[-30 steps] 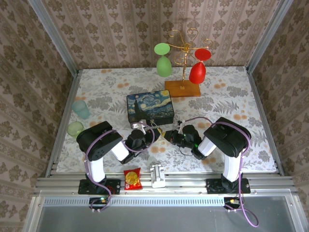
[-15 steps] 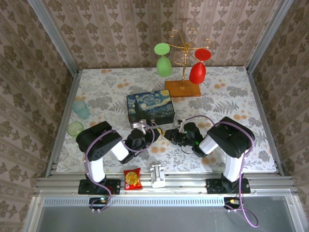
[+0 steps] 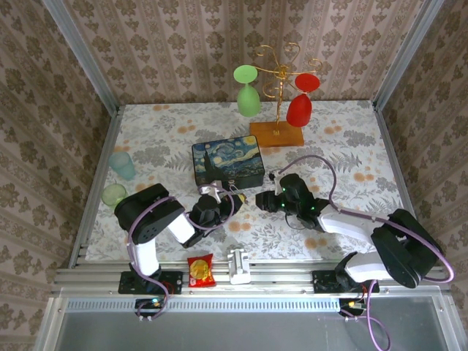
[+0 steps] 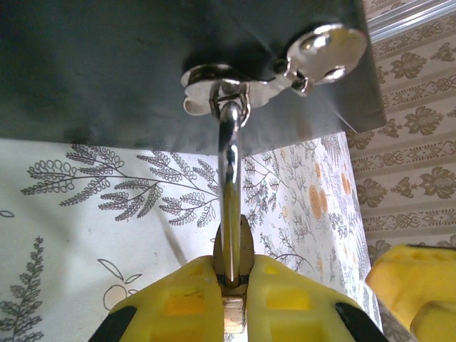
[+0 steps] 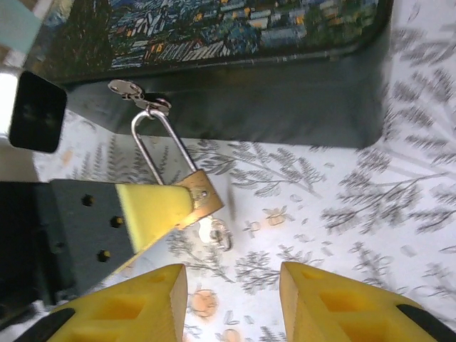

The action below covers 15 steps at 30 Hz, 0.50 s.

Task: Unlock a padlock with a key

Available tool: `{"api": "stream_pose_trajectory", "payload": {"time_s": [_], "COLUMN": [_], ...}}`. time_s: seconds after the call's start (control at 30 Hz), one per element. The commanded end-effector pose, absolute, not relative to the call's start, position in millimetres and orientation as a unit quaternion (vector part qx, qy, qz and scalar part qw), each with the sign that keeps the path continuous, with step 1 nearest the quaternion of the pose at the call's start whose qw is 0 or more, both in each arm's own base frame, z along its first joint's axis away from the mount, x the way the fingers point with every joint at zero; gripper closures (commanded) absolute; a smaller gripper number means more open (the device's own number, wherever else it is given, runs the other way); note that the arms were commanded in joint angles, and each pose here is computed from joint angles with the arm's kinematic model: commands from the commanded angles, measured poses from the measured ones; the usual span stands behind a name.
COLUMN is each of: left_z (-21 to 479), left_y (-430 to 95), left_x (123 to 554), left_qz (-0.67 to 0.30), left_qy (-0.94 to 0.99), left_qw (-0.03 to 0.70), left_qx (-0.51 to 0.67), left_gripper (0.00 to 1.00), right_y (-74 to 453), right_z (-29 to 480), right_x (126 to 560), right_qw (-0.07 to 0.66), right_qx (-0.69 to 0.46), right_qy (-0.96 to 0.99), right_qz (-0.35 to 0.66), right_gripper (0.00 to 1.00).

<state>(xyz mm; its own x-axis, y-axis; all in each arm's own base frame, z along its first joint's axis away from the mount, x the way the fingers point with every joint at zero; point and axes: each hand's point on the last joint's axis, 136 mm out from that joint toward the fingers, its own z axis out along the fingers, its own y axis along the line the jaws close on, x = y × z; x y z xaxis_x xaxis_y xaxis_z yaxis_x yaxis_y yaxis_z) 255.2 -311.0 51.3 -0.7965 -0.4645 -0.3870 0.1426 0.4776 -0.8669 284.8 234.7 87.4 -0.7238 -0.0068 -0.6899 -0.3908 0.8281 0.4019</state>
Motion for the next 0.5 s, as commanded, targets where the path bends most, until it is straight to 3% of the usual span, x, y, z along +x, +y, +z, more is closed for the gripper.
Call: {"api": "stream_pose_trajectory", "payload": {"time_s": [0.0, 0.23, 0.47], "left_z": [67, 72, 73], "left_y": [-316, -318, -318], "left_x": [251, 248, 246], "left_qz": [-0.527, -0.533, -0.534], "left_qy": [0.790, 0.787, 0.786], "left_qw": [0.298, 0.297, 0.296], "left_qx": [-0.094, -0.097, -0.098], "left_gripper": [1.00, 1.00, 1.00], "right_y": [224, 251, 269], "right_z": [71, 57, 39], "right_x": [280, 285, 295], "right_qw": [0.358, 0.376, 0.390], "right_qx": [-0.234, -0.313, -0.317], "right_qy": [0.887, 0.861, 0.855], "right_qz": [0.174, 0.138, 0.129], "right_gripper": [0.61, 0.61, 0.66]}}
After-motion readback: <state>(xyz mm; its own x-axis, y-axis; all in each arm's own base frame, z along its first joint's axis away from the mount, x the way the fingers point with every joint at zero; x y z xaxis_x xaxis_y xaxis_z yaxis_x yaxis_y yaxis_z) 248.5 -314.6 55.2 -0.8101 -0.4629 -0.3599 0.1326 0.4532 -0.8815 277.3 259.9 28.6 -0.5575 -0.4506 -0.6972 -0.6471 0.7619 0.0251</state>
